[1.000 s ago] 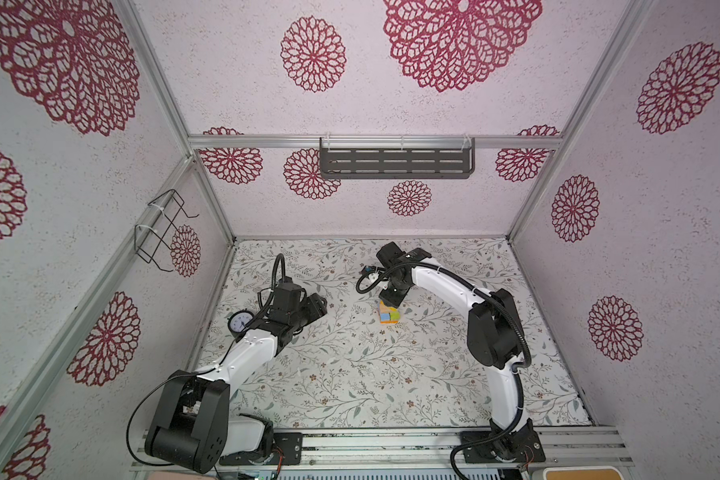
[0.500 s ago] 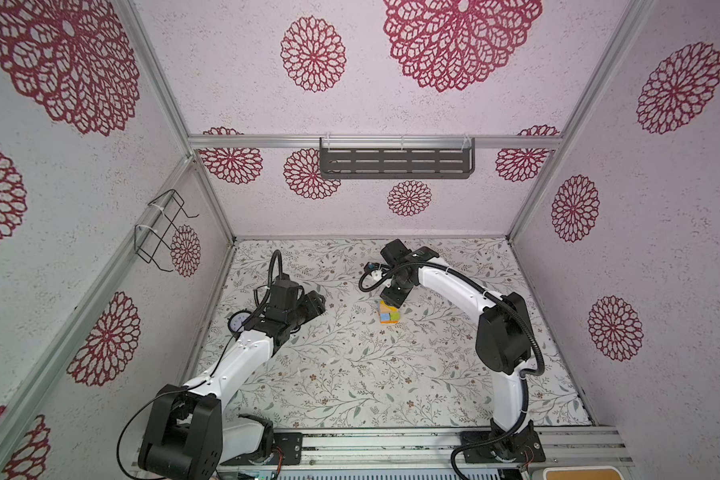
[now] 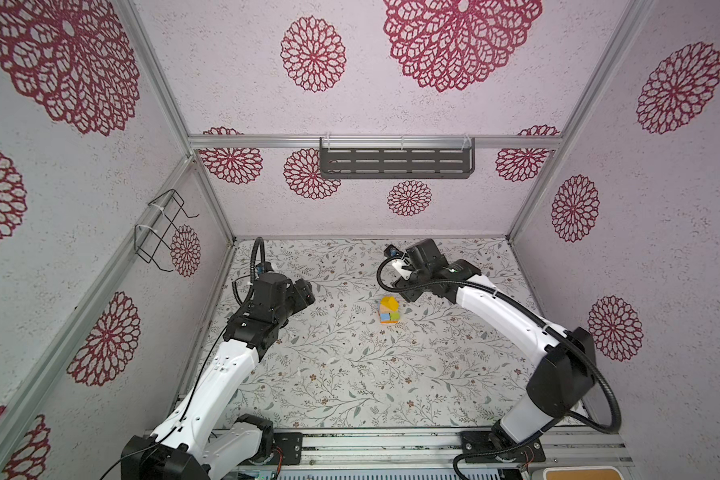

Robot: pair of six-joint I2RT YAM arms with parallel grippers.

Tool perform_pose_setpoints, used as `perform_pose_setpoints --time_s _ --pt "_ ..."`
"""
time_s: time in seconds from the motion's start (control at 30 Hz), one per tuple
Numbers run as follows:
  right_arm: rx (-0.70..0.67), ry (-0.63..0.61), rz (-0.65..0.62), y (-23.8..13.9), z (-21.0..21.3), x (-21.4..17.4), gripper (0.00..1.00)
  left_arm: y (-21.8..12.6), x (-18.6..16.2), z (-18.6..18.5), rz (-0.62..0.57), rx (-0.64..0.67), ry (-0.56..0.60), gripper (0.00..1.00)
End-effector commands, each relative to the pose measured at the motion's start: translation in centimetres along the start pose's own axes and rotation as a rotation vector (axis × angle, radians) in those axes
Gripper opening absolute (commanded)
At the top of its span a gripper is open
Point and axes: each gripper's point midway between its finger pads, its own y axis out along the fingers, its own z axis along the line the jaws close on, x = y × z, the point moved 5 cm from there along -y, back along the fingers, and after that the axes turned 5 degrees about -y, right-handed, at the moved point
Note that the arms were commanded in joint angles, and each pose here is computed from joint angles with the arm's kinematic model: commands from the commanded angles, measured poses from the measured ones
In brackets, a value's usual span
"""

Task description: Build the wood block tower

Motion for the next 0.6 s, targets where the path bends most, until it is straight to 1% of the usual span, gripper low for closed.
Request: perform_pose_setpoints --time_s 0.0,0.07,0.2,0.23,0.33,0.43,0.57 --pt "-0.136 0.166 -0.173 -3.1 -2.3 0.9 0.74 -1.9 1.3 1.3 -0.076 0.105 0.035 0.97" --pt "-0.163 0.228 -0.215 -4.0 -2.8 0.0 0.78 -2.9 1.9 1.6 -0.116 0.13 0.041 0.97" --pt "-0.236 0.352 -0.251 -4.9 -3.9 -2.7 0.96 -4.8 3.0 2.5 -0.198 0.191 0.049 0.97" --pt "-0.265 0.38 -0.25 -5.0 -4.3 -3.5 0.99 -5.2 3.2 2.9 -0.221 0.206 0.05 0.97" --pt "-0.369 0.486 -0.237 -5.2 -5.9 -6.0 0.99 -6.0 3.6 3.9 -0.288 0.251 0.054 0.97" --pt "-0.499 0.565 -0.217 -5.3 -7.3 -8.9 0.99 -6.1 3.5 5.0 -0.329 0.312 0.068 0.97" --pt "-0.749 0.651 -0.201 -5.5 -8.8 -13.4 0.99 -5.9 3.4 6.3 -0.322 0.398 0.125 0.97"
